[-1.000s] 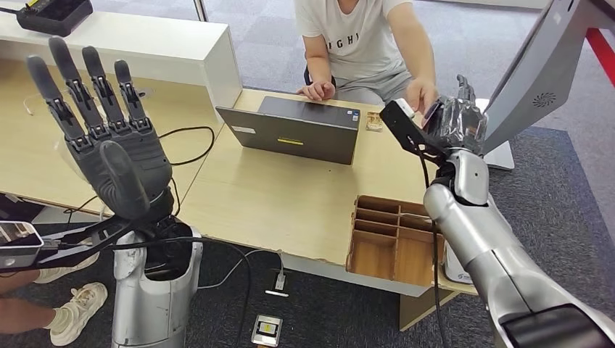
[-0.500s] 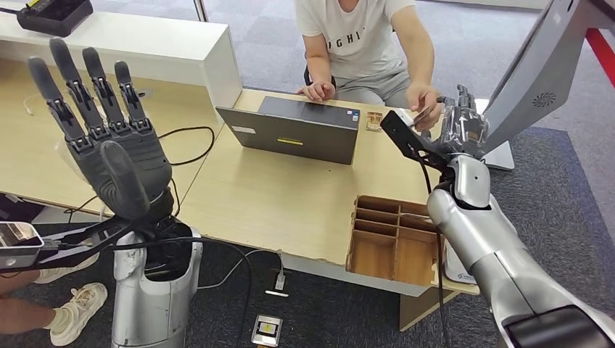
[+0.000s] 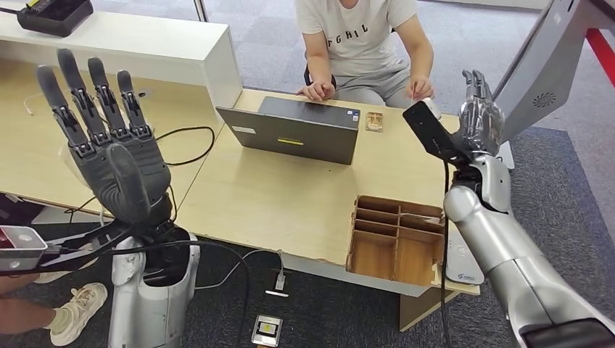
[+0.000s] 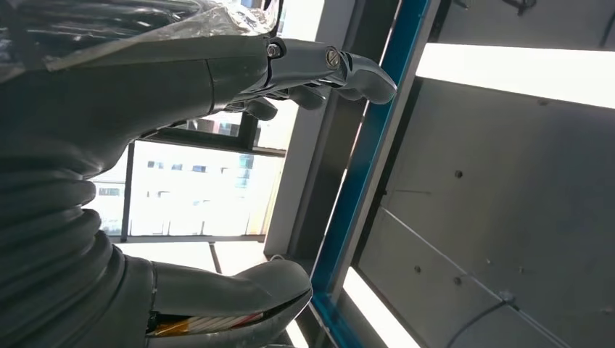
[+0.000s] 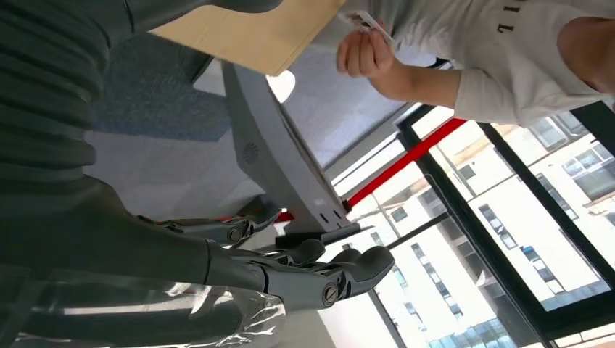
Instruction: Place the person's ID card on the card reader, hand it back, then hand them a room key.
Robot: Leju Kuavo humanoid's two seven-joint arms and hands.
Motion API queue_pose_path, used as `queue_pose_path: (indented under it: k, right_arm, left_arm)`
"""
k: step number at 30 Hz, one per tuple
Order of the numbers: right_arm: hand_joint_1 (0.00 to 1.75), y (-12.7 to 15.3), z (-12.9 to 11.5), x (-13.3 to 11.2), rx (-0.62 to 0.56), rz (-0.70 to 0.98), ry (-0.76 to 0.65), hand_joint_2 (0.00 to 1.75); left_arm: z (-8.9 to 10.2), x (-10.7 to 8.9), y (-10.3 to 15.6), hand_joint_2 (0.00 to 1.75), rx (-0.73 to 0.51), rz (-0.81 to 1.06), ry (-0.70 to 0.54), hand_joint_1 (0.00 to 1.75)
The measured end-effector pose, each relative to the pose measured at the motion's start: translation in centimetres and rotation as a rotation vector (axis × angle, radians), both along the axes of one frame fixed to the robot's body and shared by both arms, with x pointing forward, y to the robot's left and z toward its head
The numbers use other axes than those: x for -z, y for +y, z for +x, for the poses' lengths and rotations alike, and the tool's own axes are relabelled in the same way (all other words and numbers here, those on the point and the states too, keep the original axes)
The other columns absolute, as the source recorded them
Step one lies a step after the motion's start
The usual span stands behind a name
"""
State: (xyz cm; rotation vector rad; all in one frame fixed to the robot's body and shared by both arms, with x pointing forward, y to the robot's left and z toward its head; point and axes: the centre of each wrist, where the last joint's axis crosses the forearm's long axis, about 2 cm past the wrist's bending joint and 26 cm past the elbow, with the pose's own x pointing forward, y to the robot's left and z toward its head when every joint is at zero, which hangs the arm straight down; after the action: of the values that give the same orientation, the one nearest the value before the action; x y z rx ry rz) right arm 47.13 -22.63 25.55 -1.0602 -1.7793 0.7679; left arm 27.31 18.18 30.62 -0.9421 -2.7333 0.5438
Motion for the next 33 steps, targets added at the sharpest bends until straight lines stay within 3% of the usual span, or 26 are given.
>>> queue_pose_path:
  k: [5,10,15,21,33]
  right_arm:
    - [0.00,-0.3,-4.1,3.8,-0.103,0.333,0.088,1.75]
    - [0.00,-1.0,-8.2,5.4,-0.209,0.475,0.078,1.75]
    - [0.00,-1.1,-12.2,6.9,-0.231,0.438,0.053,1.75]
    - [0.00,-1.3,-15.1,8.6,-0.192,0.278,0.018,1.75]
    - [0.00,-1.5,-16.5,10.0,-0.169,0.209,0.033,1.75]
  left_arm:
    - [-0.7,0.7,1.0,1.75,-0.062,0.005,0.034,0.00]
    - [-1.5,1.0,2.0,1.75,-0.112,0.005,0.054,0.00]
    - [-2.1,1.2,2.7,1.75,-0.133,0.017,0.052,0.00]
    - [-2.4,1.2,3.0,1.75,-0.132,0.029,0.036,0.00]
    - [-2.4,1.1,3.1,1.75,-0.126,0.033,0.027,0.00]
